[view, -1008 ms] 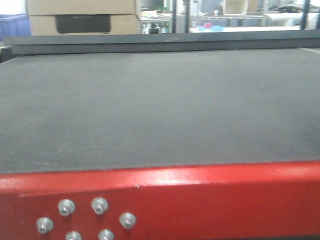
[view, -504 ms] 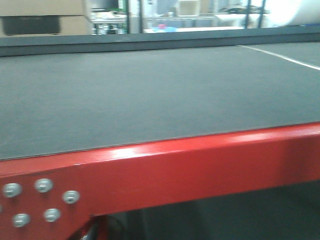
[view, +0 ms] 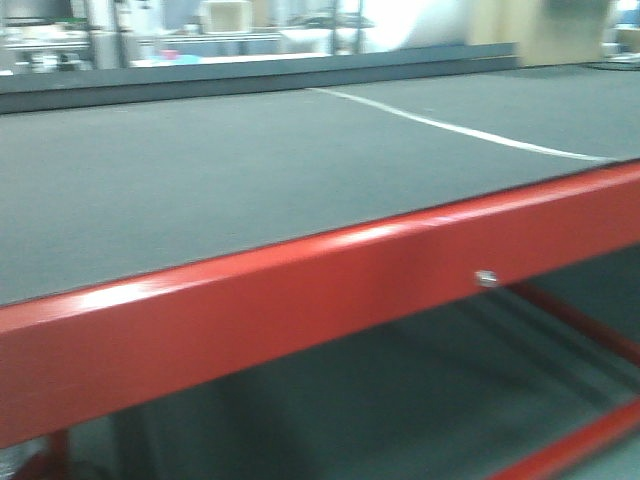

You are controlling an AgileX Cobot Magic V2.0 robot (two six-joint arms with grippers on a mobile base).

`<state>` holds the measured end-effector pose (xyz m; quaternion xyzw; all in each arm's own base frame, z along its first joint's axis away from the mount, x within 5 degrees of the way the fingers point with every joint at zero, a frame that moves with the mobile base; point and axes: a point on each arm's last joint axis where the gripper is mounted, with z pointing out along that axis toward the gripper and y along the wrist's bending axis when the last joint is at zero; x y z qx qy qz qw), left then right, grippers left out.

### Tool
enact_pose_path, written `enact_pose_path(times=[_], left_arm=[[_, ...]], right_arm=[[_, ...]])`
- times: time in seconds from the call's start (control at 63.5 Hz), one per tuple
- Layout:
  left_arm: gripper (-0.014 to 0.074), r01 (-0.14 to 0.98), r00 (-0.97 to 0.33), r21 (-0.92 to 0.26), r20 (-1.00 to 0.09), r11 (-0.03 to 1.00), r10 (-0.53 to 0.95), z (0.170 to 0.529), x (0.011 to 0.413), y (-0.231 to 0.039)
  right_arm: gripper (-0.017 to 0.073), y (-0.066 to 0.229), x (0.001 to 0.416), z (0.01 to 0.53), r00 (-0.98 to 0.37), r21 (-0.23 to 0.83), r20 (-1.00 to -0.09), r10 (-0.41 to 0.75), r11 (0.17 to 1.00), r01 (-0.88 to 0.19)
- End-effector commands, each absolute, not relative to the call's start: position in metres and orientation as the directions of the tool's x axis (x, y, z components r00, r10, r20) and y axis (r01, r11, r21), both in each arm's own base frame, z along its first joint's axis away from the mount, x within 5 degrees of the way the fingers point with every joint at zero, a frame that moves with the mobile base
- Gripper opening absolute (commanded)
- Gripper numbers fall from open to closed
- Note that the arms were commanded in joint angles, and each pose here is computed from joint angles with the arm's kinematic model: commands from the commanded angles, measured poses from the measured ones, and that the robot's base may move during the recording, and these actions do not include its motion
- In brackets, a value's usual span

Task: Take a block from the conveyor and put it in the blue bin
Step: 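Drive the base away from the conveyor holding both bricks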

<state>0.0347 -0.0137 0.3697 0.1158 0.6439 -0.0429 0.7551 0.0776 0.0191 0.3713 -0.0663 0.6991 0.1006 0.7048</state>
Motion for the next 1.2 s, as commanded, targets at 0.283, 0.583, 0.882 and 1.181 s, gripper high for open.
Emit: enact_pose_path(times=[0.283,0.583,0.882,1.181], left_arm=[[-0.0111,0.208,0.189,0.111,-0.979,0.972,0.072,0.3717,0.0325,-0.0132],[-0.0111,0.208,0.189,0.111,-0.979,0.972,0.072,0.3717,0.0325,-0.0132],[-0.0111,0.207,0.19,0.111,-0.979,0.972,0.071,0.3718,0.0326,-0.0131],[-0.0111,0.206,0.193,0.111,-0.979,0.972,0.071,0.372,0.0326,-0.013]], right_arm=[[-0.0162,0.0187,0.0761,0.3733,0.029,0.041,-0.998,0.049,0.971,-0.236],[-0.0162,0.0187,0.0761,0.3733,0.029,0.041,-0.998,0.049,0.971,-0.236],[-0.0162,0.0187,0.0761,0.3733,0.029,0.041,-0.998,0.049,0.971,-0.236],[-0.0162,0.0187,0.0761,0.3733,0.029,0.041,-0.998,0.049,0.971,-0.236]])
